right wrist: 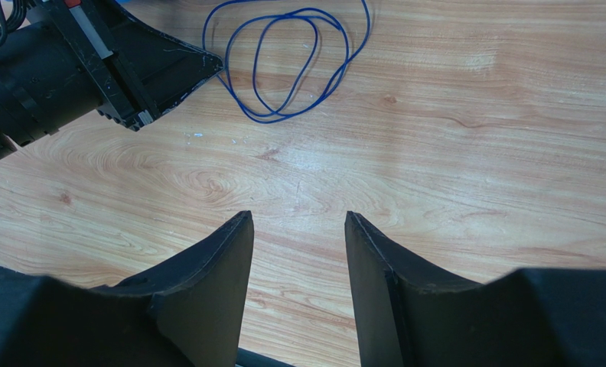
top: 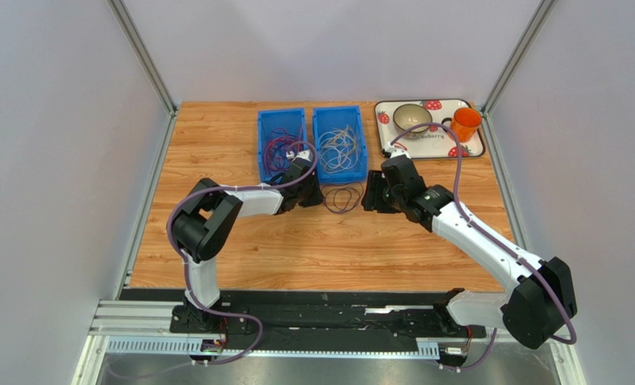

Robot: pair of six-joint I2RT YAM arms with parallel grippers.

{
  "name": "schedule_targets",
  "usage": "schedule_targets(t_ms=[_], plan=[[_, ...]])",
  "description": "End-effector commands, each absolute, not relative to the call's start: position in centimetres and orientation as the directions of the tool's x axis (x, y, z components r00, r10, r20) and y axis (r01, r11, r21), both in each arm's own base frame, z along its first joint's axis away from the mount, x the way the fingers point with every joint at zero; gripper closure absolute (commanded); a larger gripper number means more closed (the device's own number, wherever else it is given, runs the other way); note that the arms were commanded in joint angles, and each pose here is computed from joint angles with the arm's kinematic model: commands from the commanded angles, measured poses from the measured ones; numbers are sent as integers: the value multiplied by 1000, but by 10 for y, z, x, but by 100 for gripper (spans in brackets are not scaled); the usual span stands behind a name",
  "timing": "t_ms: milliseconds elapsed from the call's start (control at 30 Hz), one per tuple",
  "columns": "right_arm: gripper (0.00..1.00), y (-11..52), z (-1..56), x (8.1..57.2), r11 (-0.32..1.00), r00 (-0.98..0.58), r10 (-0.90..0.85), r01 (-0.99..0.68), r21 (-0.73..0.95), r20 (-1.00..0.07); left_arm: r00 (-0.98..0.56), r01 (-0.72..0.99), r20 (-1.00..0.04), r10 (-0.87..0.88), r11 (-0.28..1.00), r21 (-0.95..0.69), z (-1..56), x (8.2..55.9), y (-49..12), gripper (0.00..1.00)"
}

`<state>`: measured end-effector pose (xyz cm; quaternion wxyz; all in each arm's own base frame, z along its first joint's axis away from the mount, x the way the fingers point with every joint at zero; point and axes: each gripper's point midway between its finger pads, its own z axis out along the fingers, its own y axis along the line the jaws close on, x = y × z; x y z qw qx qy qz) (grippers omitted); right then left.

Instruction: Untangle the cables

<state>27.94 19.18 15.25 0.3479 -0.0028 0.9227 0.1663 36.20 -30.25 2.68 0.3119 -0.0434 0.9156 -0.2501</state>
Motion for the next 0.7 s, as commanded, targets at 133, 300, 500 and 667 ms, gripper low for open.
schedule_targets(t_ms=[133,300,500,667], plan=[[49,193,153,289,944,-734,126,-117,307,-667,-741,158,-640,-203,873,-461,73,352,-316,100],[49,195,137,284,942,-763,125,-108,316,-634,-681,219,-714,-163,885,-411,113,328,-313,100],[50,210,121,280,920,-796,138,-117,374,-589,-636,287,-766,-91,894,-344,140,303,-315,100],[50,216,109,282,922,-815,129,-112,371,-566,-625,305,-777,-78,891,-335,150,293,-316,100]])
